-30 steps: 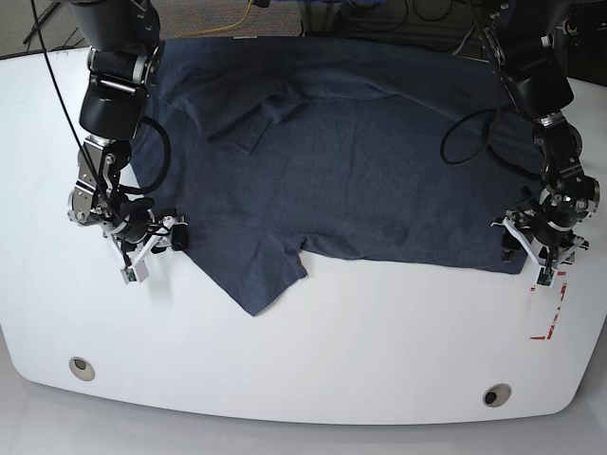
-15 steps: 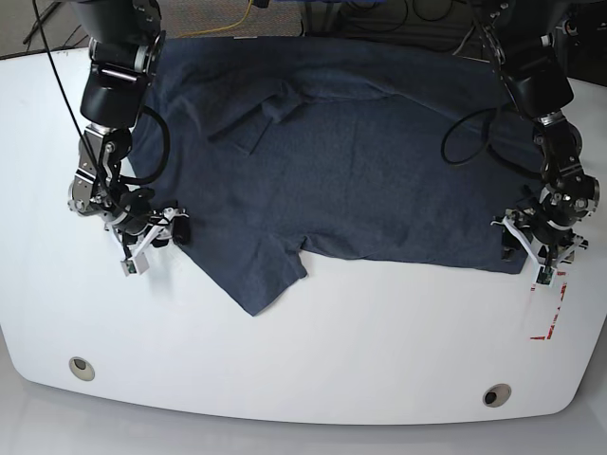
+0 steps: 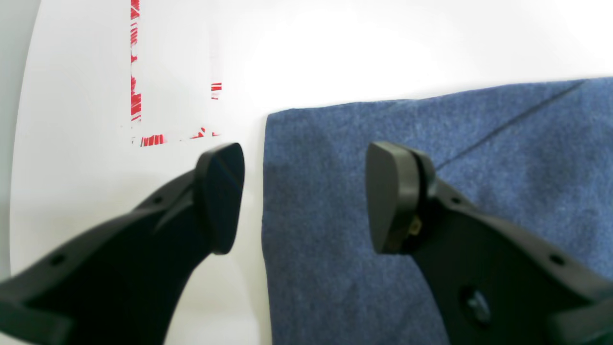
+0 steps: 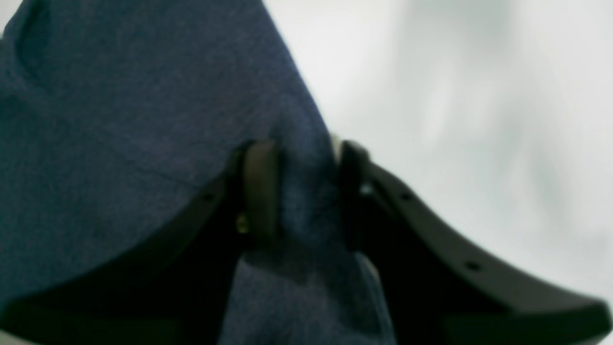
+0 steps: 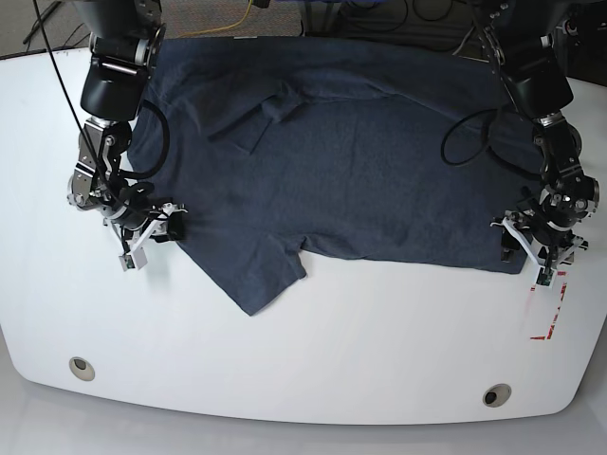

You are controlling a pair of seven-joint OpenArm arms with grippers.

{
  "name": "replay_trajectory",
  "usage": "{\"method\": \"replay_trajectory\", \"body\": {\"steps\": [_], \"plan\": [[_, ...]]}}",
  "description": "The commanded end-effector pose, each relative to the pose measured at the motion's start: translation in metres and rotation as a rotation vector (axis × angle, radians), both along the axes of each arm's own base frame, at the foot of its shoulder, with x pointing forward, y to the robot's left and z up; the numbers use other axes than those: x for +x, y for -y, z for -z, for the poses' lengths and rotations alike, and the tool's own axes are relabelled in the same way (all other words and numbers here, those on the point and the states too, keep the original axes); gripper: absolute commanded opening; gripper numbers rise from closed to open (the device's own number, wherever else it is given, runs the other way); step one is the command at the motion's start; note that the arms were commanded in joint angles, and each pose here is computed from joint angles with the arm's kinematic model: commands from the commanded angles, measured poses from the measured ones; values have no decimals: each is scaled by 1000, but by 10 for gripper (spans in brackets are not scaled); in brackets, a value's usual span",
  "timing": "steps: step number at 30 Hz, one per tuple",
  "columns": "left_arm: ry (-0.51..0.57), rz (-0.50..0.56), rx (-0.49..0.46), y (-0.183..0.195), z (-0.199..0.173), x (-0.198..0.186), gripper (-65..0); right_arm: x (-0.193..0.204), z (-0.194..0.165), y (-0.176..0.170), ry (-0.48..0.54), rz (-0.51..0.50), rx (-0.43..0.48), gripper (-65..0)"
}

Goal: Layout the t-shirt on the table in an organized manner, then fold the t-shirt properly
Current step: 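Grasp the hem corners of the shirt with both grippers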

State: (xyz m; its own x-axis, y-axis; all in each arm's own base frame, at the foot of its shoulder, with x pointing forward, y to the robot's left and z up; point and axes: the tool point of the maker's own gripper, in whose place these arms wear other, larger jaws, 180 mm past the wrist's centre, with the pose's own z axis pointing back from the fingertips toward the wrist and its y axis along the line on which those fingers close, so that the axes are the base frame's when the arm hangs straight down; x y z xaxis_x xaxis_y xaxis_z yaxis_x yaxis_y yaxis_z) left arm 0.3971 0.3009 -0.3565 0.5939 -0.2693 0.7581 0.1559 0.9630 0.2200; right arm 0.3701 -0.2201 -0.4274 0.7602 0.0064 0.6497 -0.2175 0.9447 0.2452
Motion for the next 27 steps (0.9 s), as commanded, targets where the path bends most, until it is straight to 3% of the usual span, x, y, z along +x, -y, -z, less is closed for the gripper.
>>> {"method": "replay_trajectory", "body": {"steps": [1, 3, 10, 15, 23, 27], "plan": [[72, -10, 11, -6, -23, 13, -276, -7, 6, 6, -49, -20, -46, -583], [79, -35, 13, -10, -24, 14, -276, -7, 6, 6, -49, -20, -46, -650], [108, -148, 20, -28, -29, 15, -271, -9, 9, -4, -59, -60, -55, -650], [111, -155, 17, -28, -29, 15, -270, -11, 11, -6, -64, -69, -58, -650], [79, -168, -34, -27, -18, 26, -144, -11, 11, -6, -64, -69, -58, -650], [50, -176, -58, -28, -8, 29, -139, -11, 11, -6, -64, -69, -58, -650]]}}
